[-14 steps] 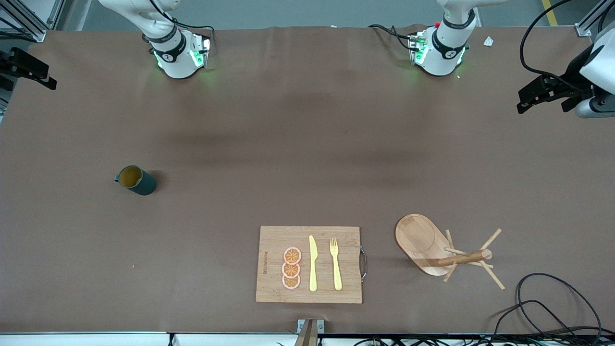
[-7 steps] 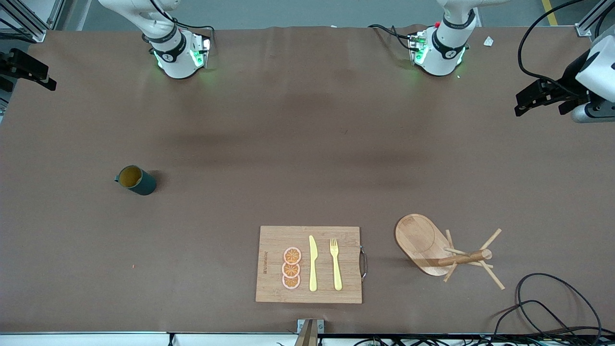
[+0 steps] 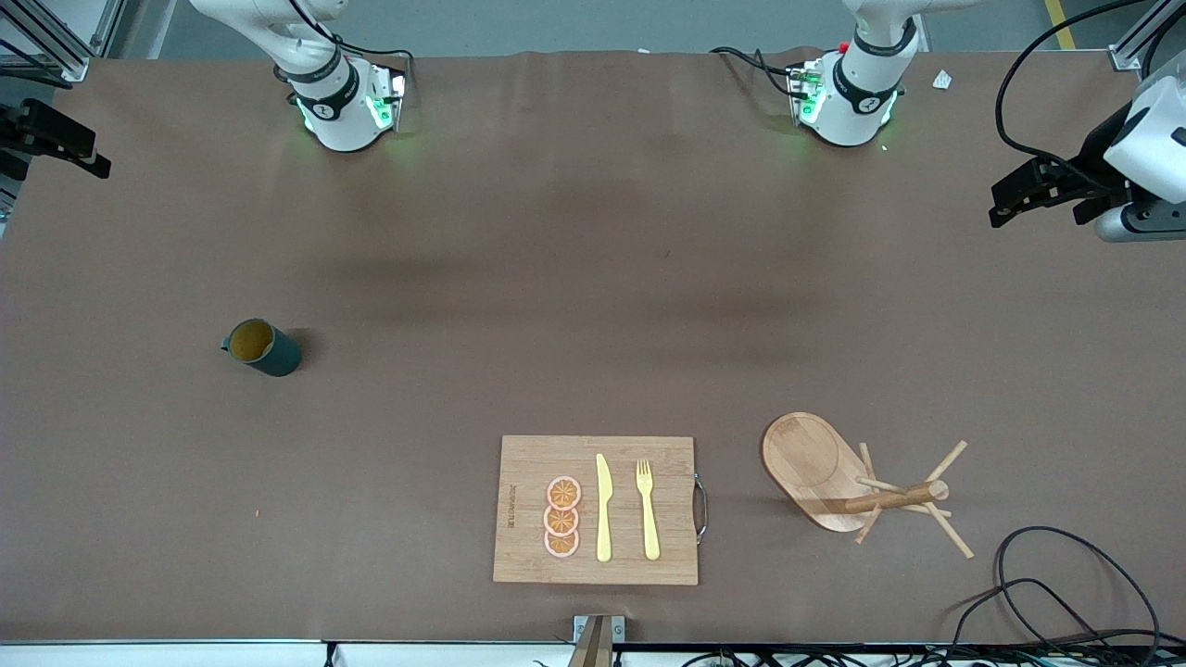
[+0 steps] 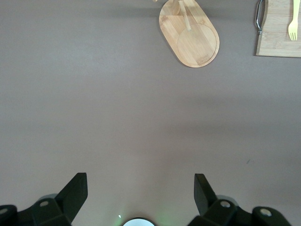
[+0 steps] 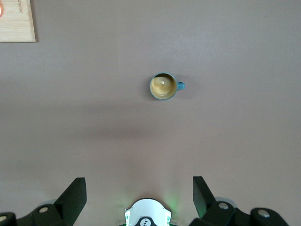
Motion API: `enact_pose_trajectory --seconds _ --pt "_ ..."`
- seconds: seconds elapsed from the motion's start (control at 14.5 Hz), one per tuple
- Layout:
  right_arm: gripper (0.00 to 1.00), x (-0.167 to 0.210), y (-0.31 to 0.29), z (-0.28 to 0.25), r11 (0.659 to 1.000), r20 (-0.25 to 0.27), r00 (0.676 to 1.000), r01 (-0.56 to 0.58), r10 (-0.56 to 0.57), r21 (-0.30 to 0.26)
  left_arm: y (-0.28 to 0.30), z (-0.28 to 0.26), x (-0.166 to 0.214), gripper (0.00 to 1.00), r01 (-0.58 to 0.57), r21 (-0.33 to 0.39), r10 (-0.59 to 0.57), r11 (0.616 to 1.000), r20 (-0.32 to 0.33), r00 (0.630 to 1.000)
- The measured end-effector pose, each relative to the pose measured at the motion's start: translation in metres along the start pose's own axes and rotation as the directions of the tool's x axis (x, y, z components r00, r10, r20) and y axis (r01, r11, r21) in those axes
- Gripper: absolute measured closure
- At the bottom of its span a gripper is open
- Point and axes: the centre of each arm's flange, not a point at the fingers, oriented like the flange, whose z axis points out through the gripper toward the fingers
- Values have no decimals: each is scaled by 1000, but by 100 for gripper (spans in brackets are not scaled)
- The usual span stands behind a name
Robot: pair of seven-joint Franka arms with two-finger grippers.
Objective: Pass cup and hang on rack
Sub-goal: 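Reach the right gripper to the teal mug and grasp its rim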
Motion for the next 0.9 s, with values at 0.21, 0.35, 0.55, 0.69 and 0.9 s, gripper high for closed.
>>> enact_pose_trajectory --seconds 0.21,0.35,0.55,0.69,0.9 --pt "0 48 9 62 1000 100 995 -14 14 3 0 1 2 0 0 -1 0 1000 -11 1000" --pt "0 89 24 117 1000 150 989 -12 11 6 0 7 4 0 -1 -1 1 1000 -2 1000" --pt "0 115 56 182 995 134 986 94 -96 26 1 10 7 0 -1 -2 1 1000 1 1000" --pt "0 115 80 231 985 97 980 171 -174 33 1 12 9 0 -1 -3 1 1000 -4 1000" --pt "0 110 87 288 963 41 962 270 -270 17 1 16 12 0 -1 -4 1 1000 -1 1000"
